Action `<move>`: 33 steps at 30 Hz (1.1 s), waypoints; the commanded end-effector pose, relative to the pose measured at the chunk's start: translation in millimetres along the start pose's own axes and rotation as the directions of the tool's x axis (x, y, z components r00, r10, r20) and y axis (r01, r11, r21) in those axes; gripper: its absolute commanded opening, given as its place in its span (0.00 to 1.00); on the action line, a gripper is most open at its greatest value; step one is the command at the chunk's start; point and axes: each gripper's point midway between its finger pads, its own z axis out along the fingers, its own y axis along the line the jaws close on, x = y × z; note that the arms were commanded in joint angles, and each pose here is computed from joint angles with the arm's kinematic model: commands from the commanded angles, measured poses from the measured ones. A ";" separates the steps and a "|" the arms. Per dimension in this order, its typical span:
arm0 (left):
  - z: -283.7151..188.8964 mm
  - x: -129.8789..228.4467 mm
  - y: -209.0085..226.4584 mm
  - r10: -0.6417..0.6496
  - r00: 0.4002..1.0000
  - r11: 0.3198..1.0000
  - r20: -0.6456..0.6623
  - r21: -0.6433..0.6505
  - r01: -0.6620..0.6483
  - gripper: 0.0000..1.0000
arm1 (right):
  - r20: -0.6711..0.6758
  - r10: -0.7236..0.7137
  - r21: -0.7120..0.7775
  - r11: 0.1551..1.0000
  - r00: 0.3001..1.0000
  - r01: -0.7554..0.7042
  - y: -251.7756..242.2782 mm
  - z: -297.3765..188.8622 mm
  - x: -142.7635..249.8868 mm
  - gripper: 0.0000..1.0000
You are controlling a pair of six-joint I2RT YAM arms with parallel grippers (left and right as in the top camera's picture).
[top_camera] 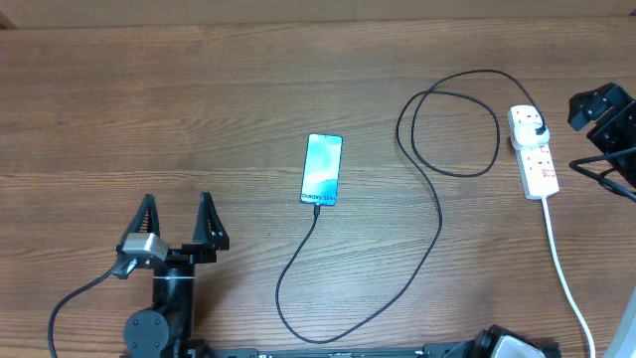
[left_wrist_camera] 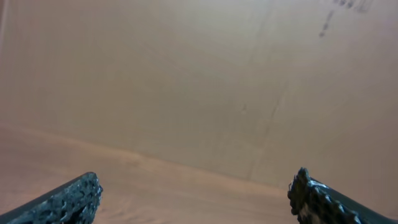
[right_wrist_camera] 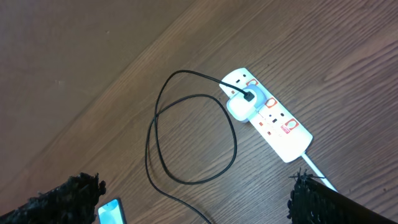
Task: Plug charger to phone and switch on socket
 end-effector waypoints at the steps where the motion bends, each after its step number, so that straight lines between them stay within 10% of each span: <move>1: -3.2 11.9 12.5 0.005 1.000 0.999 -0.016 -0.043 -0.006 1.00 | 0.008 -0.002 -0.013 1.000 1.000 0.002 3.9 -1.5 -2.5 1.00; 11: -15.1 72.8 42.7 -0.015 0.964 0.986 -0.264 -0.165 -0.030 1.00 | 0.008 -0.002 -0.013 1.000 1.000 0.002 3.8 -1.5 -2.4 1.00; 33: -14.6 72.3 41.0 0.226 0.929 0.961 -0.292 -0.087 -0.261 1.00 | 0.008 -0.002 -0.013 1.000 1.000 0.002 3.8 -1.5 -2.4 1.00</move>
